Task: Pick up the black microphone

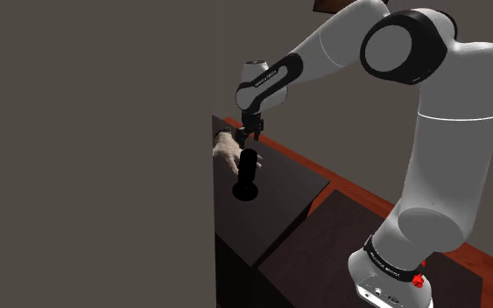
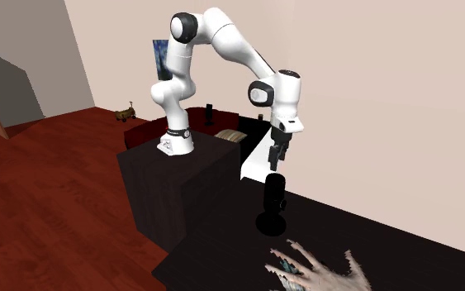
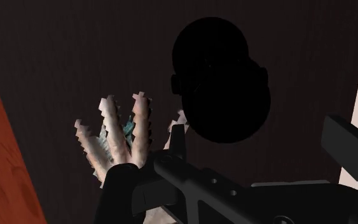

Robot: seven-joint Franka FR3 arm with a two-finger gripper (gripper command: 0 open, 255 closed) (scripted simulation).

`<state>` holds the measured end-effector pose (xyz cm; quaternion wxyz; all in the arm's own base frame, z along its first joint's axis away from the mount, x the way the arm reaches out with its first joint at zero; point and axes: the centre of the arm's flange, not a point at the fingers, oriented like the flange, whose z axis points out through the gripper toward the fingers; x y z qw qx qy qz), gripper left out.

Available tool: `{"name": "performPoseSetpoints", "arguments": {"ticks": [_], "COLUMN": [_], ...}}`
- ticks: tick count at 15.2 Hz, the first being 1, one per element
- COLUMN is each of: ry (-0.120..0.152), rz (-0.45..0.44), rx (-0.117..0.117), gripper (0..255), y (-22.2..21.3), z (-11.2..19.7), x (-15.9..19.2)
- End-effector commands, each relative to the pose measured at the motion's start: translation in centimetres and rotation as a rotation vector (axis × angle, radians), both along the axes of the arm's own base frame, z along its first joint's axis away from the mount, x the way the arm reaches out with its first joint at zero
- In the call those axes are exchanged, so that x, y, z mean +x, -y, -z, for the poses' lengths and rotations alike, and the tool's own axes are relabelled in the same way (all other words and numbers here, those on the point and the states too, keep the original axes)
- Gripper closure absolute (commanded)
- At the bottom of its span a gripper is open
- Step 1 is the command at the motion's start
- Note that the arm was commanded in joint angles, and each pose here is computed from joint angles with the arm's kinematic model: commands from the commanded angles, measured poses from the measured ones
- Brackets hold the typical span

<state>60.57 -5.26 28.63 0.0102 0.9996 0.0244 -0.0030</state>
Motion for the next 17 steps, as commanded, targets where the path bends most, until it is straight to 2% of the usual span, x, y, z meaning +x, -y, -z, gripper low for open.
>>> {"name": "performPoseSetpoints", "arguments": {"ticks": [1,3,10,12,13,17], "ry": [0.003,0.004,0.004,0.004,0.004,0.004], "rz": [0.002,0.003,0.003,0.003,0.003,0.003], "rx": [-0.005,-0.009,-0.009,-0.009,-0.009,-0.009], "gripper": [0,0,0,0,255,255], "y": [0.4,0.6,0.6,0.6,0.6,0.6], "z": [2.0,3.2,7.2,7.2,7.3,7.3], "x": [1.8,3.0,3.0,3.0,3.1,3.1]}}
